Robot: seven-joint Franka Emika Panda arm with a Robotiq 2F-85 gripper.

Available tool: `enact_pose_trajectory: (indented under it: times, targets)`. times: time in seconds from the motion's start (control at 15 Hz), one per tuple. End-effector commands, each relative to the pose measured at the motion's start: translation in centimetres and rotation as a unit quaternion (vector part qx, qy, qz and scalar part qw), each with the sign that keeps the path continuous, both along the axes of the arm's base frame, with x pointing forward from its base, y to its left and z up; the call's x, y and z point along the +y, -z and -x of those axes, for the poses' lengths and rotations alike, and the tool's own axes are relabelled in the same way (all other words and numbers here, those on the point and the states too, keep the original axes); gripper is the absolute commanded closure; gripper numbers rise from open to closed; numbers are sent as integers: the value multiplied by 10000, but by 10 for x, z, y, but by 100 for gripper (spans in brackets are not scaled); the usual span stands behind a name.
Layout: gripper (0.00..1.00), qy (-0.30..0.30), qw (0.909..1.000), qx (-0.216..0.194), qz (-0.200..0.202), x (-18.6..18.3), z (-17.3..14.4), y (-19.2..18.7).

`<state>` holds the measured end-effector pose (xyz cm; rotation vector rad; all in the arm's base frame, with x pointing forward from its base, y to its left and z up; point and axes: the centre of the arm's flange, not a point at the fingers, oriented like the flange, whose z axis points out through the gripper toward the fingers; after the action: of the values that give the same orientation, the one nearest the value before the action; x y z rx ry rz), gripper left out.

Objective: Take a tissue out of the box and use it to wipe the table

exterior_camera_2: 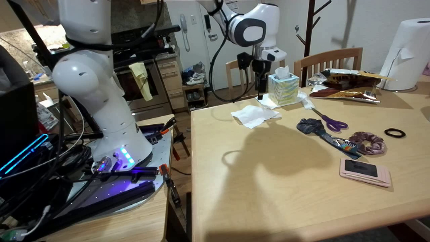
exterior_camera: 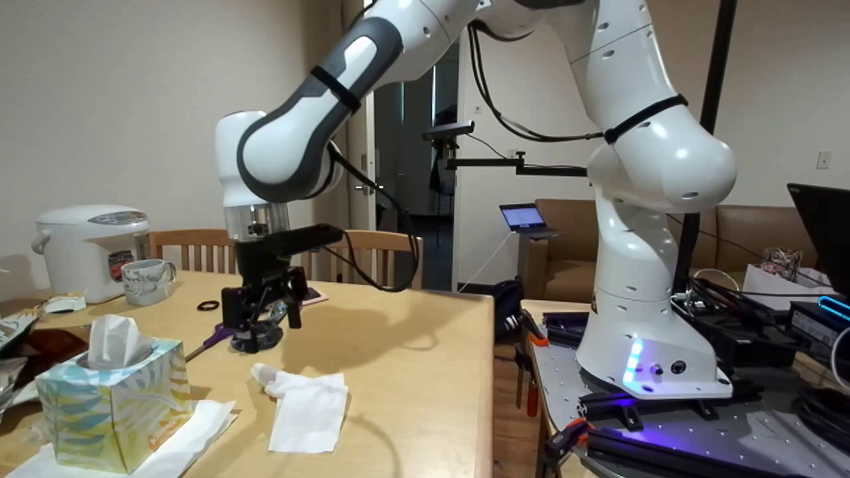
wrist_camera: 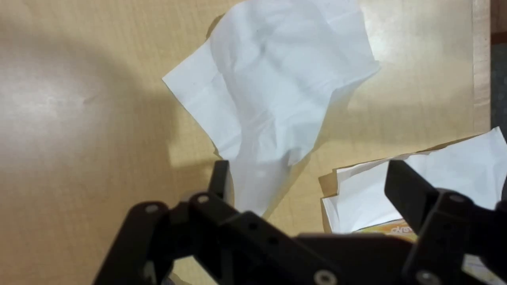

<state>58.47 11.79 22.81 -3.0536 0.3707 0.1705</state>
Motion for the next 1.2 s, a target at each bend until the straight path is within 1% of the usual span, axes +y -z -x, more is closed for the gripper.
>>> enact_pose_trajectory:
  times: [0.0,0.13,0.47,0.53,0.6,1.13]
  targets:
    - [0,127,9998,-80,164,15,3,29]
    - [0,205,9996,0,206,21,9,48]
    - [0,369,9985,281,300,31,23,81]
    - [25,392,9983,319,294,33,25,85]
    - [26,407,9981,346,298,35,27,88]
    - [80,636,9968,407,280,35,43,109]
